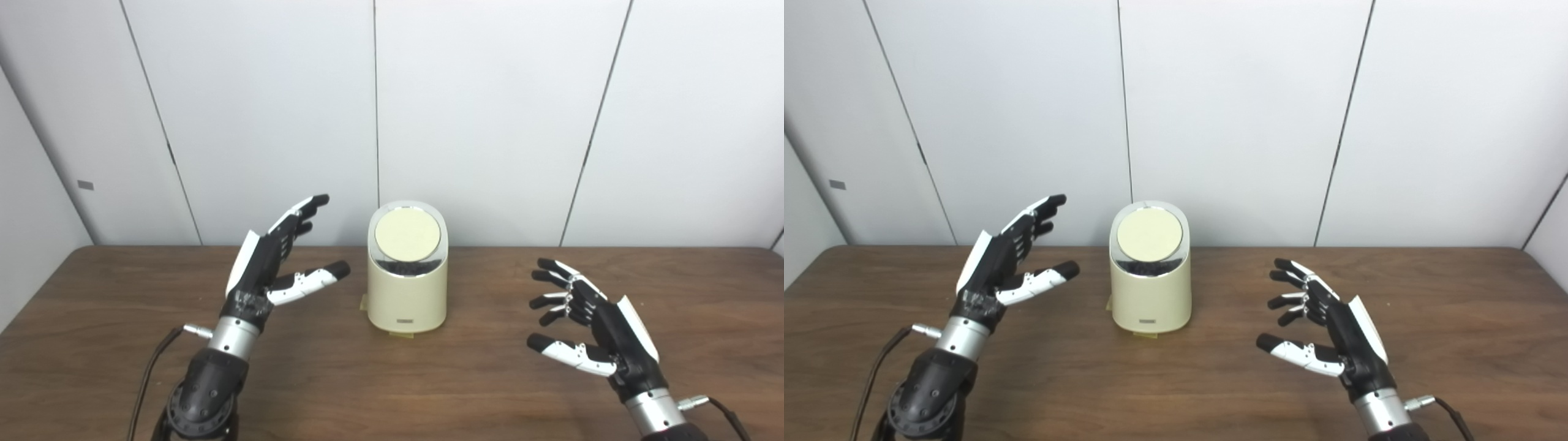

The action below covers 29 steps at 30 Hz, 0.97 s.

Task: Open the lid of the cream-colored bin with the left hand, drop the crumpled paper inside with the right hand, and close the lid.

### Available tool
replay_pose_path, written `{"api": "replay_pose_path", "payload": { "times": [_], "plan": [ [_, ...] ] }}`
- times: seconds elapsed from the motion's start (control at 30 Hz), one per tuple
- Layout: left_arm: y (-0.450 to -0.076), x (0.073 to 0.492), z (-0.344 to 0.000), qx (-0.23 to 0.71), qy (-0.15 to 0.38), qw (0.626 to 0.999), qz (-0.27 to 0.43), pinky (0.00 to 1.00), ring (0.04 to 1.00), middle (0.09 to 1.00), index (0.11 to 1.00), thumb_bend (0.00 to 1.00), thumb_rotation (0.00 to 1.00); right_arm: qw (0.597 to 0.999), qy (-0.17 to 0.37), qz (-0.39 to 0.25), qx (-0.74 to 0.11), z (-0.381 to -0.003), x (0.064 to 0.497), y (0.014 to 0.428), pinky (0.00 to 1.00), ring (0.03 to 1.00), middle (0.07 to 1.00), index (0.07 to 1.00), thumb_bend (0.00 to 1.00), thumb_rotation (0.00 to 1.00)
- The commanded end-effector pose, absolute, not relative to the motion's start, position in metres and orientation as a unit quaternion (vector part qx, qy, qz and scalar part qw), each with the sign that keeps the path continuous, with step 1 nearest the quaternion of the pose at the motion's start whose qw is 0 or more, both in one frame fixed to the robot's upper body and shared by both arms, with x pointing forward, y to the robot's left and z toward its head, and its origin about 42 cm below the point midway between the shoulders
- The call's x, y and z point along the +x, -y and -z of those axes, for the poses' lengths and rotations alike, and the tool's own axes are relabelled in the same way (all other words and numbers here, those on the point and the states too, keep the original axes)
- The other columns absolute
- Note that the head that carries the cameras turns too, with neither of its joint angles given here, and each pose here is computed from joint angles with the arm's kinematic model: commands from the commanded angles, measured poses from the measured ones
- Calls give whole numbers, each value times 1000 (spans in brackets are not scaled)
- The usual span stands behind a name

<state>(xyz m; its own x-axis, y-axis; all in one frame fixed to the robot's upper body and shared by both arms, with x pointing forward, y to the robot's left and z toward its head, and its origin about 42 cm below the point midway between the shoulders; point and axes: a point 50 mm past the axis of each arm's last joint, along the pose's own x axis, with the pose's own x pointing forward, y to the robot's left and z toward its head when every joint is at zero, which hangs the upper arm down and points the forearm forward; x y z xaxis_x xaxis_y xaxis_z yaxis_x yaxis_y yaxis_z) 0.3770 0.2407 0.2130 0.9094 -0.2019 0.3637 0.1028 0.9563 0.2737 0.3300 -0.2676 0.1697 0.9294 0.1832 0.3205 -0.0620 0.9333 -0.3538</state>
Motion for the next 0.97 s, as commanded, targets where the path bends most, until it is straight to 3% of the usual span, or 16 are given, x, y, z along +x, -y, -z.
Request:
{"api": "replay_pose_path", "payload": {
  "times": [0.0, 0.3, 0.53, 0.93],
  "plan": [
    [-242, 380, -222, 108, 217, 967, 72, 829, 922, 916, 906, 943, 458, 958, 215, -58, -180, -196, 339, 271, 512, 654, 811, 858, 674, 413],
    [-242, 367, -189, 94, 185, 975, 74, 798, 855, 882, 909, 906, 503, 951, 208, -49, -224, -207, 343, 268, 528, 666, 809, 857, 716, 398],
    [-237, 362, -170, 85, 171, 978, 81, 714, 804, 844, 896, 895, 457, 951, 194, -52, -234, -211, 346, 269, 543, 678, 808, 851, 761, 271],
    [-239, 360, -162, 81, 154, 980, 102, 705, 802, 834, 897, 894, 428, 959, 190, -35, -206, -194, 331, 268, 533, 666, 818, 863, 780, 308]
  ]
}}
